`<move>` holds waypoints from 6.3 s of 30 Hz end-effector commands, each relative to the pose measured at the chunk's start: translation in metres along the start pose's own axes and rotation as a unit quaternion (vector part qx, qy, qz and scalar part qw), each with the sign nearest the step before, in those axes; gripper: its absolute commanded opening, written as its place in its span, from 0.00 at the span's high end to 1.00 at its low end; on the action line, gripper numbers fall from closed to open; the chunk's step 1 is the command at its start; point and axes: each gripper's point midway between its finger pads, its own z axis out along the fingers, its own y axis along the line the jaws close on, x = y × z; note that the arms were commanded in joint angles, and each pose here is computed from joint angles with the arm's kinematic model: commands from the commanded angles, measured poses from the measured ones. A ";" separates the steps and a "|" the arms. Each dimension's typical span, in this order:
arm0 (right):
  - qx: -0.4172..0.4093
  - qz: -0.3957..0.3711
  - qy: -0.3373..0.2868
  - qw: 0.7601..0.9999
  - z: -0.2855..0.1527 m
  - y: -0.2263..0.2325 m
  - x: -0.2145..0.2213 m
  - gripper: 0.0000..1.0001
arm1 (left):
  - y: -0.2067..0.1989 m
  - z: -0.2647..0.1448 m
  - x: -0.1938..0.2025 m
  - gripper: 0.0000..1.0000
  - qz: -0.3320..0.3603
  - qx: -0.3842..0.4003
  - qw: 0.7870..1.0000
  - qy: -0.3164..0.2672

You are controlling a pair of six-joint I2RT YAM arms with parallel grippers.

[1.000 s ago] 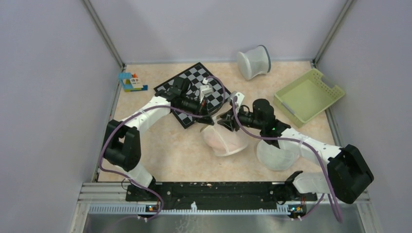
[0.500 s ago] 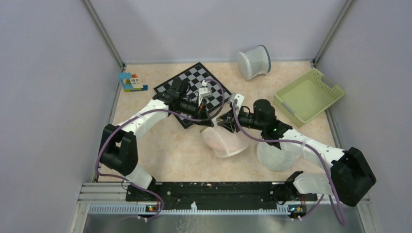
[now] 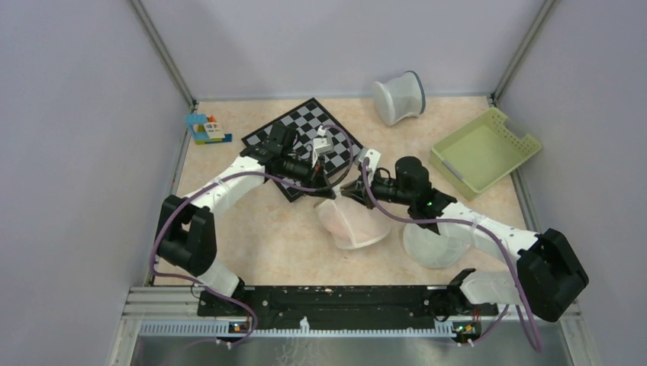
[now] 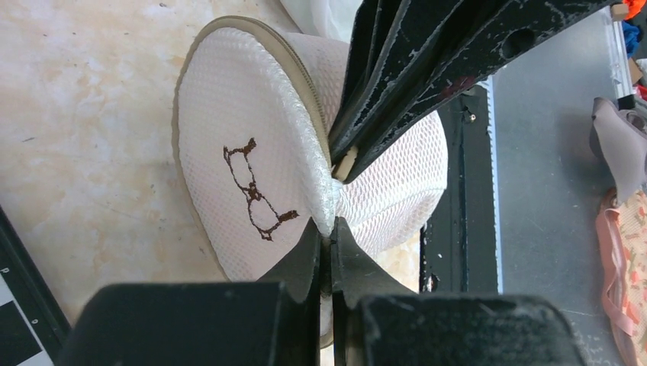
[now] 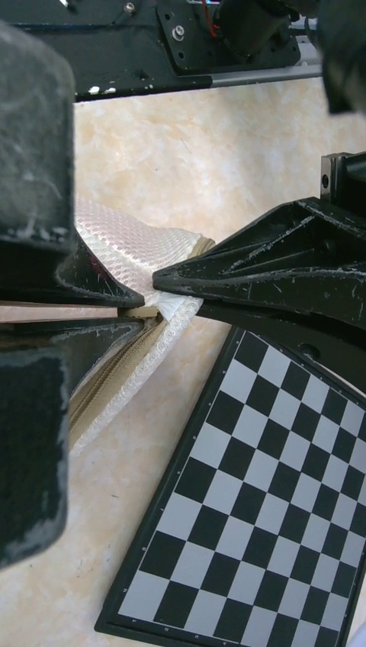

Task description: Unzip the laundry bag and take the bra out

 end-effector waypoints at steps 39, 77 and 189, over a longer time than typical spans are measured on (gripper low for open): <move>-0.037 0.137 0.001 0.990 -0.018 0.013 -0.015 1.00 | -0.003 -0.002 -0.009 0.56 0.236 -0.100 0.965 0.047; -0.022 0.203 0.013 0.979 -0.027 -0.001 -0.002 1.00 | -0.005 0.012 -0.004 0.39 0.226 -0.129 0.964 0.047; -0.008 0.222 0.015 0.975 -0.067 0.000 0.016 1.00 | -0.007 -0.022 0.000 0.45 0.396 -0.176 0.901 0.032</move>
